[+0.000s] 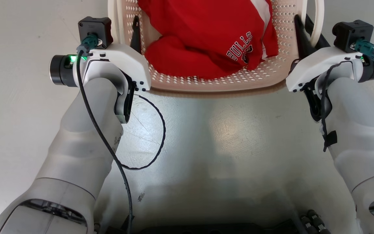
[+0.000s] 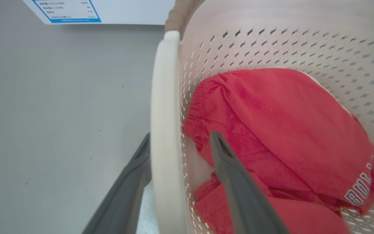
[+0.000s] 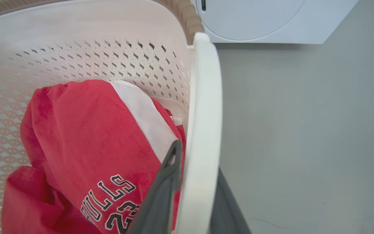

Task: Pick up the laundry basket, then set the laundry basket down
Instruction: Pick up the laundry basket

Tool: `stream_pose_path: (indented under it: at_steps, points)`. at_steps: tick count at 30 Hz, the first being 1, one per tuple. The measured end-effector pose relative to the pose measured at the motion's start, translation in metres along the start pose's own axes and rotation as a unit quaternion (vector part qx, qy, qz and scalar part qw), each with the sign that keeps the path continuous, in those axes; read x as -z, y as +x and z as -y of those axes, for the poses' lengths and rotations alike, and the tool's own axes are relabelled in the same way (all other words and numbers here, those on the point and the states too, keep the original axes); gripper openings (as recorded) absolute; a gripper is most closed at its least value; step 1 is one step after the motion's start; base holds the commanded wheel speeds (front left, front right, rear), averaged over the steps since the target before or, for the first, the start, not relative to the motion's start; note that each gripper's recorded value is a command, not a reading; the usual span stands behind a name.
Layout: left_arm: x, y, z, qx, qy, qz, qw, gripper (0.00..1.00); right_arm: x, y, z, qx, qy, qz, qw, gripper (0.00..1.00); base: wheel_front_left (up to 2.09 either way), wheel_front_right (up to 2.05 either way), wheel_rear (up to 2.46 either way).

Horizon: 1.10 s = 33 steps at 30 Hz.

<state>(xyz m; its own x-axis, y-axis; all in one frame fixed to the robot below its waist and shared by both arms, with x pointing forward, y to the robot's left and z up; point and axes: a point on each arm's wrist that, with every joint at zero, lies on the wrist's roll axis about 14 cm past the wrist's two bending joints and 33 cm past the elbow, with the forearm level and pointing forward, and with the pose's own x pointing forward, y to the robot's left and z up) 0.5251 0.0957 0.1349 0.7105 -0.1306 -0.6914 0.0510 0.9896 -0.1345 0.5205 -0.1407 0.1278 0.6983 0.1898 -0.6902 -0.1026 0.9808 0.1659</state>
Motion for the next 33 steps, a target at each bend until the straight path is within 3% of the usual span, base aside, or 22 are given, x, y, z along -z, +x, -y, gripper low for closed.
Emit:
stream_pose_path:
  at_steps: [1, 19, 33]
  points:
    - [0.001, 0.000, 0.000, 0.000, 0.001, -0.001, 1.000, 0.00, 0.000, 0.000, 0.001, 0.001, 0.003, 0.000, 1.000, 0.00, 0.00, 0.00, 0.00]
    - [-0.017, -0.011, 0.004, 0.000, 0.013, 0.005, 1.000, 0.00, -0.011, -0.018, -0.008, -0.003, 0.001, -0.006, 1.000, 0.00, 0.00, 0.00, 0.00]
    - [-0.029, -0.060, 0.025, 0.026, 0.044, -0.001, 0.999, 0.00, -0.014, -0.082, -0.014, 0.006, 0.026, -0.034, 0.999, 0.00, 0.00, 0.00, 0.00]
